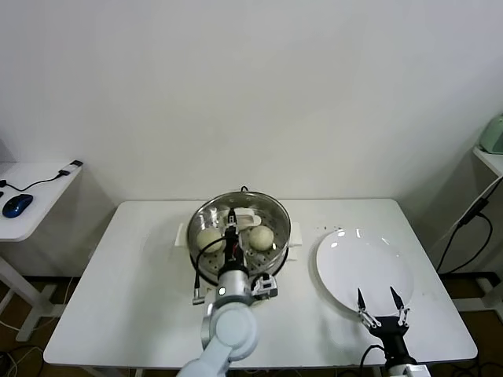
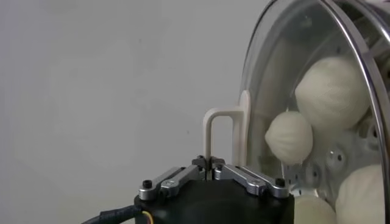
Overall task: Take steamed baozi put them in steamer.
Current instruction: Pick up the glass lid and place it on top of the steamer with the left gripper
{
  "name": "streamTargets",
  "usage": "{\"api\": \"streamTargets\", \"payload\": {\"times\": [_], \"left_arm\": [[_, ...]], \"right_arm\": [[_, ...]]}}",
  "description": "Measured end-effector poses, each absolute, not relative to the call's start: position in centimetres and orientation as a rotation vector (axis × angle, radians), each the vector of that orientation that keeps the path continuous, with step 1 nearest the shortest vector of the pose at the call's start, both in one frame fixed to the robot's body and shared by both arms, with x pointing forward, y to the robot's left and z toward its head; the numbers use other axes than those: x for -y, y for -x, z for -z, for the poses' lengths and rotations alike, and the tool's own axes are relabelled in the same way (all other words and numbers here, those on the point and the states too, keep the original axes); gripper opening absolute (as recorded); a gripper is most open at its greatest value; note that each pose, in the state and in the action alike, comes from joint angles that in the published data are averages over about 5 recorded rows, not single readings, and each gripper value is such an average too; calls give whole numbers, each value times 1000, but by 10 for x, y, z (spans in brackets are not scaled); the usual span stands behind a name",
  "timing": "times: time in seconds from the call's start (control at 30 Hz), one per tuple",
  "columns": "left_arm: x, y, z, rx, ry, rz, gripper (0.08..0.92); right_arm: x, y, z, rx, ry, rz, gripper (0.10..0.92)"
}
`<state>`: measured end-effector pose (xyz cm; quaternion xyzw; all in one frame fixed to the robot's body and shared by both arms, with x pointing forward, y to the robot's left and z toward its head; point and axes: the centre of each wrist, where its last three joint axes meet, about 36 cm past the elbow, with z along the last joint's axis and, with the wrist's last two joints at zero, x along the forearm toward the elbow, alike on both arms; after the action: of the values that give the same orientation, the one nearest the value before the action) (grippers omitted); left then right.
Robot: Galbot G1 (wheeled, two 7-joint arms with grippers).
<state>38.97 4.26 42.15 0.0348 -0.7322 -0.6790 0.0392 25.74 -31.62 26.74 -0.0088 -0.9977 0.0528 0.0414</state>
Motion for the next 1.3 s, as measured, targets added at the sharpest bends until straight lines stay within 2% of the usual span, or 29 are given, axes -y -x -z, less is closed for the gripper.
{"api": "streamTargets", "payload": {"times": [0.6, 0.7, 1.3], "left_arm": [[-49, -394, -410, 2195, -114, 2136, 132], [-51, -392, -409, 2189, -109, 2149, 162], [-56, -376, -423, 2248, -57, 2149, 673]], "right_arm": [[310, -258, -268, 3069, 29, -158, 823], [309, -258, -267, 3070, 28, -160, 823], [302, -262, -269, 3074, -9, -159, 823]]}}
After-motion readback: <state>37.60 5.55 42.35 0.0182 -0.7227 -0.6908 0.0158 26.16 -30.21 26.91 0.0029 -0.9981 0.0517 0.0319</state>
